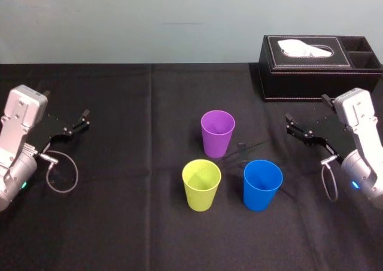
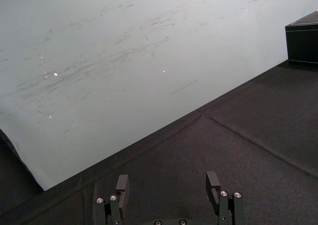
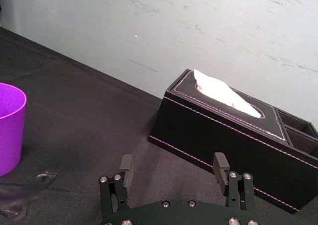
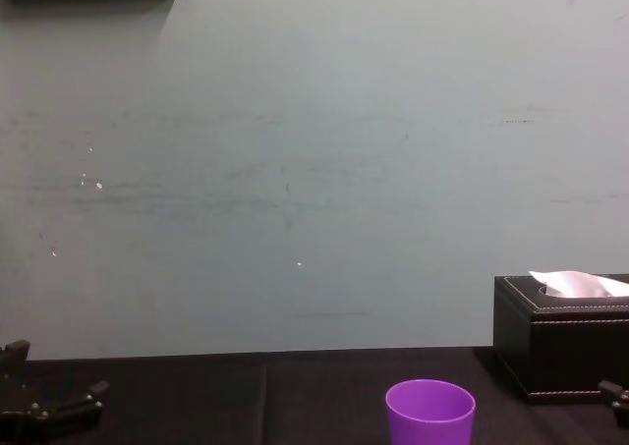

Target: Stack the three plastic cups sequentially using one hand.

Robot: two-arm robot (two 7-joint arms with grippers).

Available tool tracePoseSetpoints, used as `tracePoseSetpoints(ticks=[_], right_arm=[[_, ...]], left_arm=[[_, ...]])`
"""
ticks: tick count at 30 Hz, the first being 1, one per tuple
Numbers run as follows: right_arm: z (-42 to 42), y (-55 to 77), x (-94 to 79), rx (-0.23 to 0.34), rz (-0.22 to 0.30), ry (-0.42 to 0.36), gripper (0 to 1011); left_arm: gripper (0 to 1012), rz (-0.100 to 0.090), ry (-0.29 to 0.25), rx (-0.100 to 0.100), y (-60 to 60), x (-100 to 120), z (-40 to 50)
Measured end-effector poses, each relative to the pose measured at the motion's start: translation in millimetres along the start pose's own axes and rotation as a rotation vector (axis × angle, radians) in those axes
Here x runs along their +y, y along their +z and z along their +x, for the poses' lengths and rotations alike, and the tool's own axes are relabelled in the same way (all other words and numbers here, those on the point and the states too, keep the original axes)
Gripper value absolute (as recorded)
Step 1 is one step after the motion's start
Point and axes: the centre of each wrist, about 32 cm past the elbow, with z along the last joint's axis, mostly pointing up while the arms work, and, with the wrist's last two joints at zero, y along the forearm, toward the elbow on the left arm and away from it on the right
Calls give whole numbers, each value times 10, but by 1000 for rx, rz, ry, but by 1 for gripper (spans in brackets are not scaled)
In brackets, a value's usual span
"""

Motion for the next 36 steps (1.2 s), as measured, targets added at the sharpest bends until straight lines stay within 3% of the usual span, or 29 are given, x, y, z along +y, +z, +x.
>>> tracePoseSetpoints(ticks=[19, 25, 36], right_arm=[[6, 31, -3, 6, 5, 19, 1004], [69, 75, -71, 62, 13, 65, 1004], [285, 146, -351, 185, 44, 156, 1004]], left_arm=[[1011, 0, 0, 0, 0, 0, 0], [1011, 0, 0, 0, 0, 0, 0], [1011, 0, 0, 0, 0, 0, 0]])
